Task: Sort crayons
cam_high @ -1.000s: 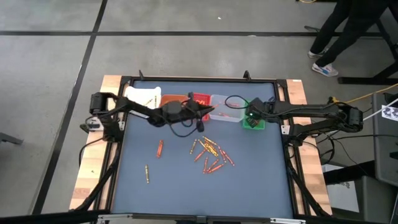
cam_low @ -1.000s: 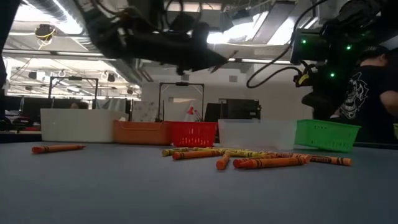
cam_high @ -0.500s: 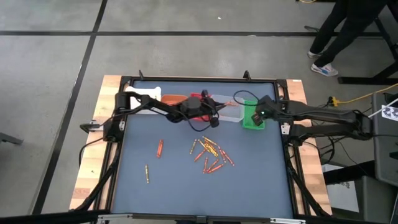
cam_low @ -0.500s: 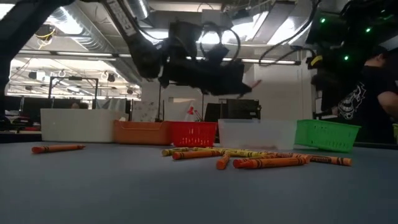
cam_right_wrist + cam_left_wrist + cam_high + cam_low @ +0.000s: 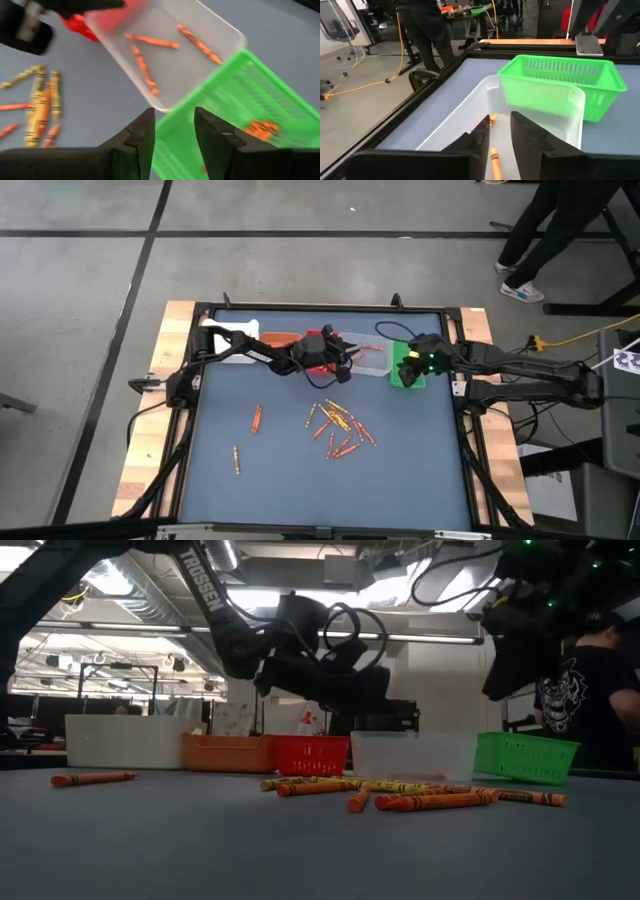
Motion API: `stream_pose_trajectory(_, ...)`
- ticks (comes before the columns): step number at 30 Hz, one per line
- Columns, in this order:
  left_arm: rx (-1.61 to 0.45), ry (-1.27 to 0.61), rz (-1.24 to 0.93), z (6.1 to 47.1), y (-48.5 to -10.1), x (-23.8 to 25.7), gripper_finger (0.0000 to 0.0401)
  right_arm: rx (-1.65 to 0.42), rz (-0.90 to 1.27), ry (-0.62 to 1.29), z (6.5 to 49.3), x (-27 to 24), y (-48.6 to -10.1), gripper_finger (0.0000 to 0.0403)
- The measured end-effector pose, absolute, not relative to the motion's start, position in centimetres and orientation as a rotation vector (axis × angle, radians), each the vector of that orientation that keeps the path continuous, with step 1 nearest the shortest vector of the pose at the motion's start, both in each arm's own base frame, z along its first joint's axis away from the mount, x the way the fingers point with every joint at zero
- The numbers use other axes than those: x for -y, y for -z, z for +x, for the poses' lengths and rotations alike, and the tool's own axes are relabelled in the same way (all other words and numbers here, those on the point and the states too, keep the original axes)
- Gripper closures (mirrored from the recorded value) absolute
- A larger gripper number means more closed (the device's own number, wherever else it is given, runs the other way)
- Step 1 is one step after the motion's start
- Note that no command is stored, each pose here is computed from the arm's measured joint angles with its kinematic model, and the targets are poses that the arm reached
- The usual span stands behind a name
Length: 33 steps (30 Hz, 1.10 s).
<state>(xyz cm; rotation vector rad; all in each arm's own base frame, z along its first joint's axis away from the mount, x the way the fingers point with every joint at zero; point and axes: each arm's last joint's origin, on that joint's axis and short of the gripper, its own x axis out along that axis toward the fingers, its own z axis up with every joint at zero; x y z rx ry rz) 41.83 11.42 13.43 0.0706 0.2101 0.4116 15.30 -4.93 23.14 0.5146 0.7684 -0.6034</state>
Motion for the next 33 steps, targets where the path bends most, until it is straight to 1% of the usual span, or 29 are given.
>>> stream_pose_trajectory(6,-0.225,-0.411,0.070,41.8,-13.3,-11.4,0.0312,-0.718,0.514,0.505,16.0,4.4,-23.6,0.0265)
stream_pose_trajectory(12,-0.229,-0.411,0.069,41.8,-13.3,-11.4,0.0298,-0.668,0.512,0.410,16.9,2.3,-24.0,0.0265)
stream_pose_trajectory(21,-0.229,-0.411,0.069,41.8,-13.2,-11.4,0.0302,-0.584,0.467,0.259,17.6,-1.2,-24.8,0.0265)
stream_pose_trajectory(26,-0.230,-0.411,0.069,41.8,-13.2,-11.4,0.0303,-0.545,0.480,0.170,18.0,-2.9,-25.2,0.0265)
stream_pose_trajectory(33,-0.229,-0.411,0.069,41.8,-13.2,-11.4,0.0303,-0.590,0.484,0.178,19.5,-5.3,-23.6,0.0265)
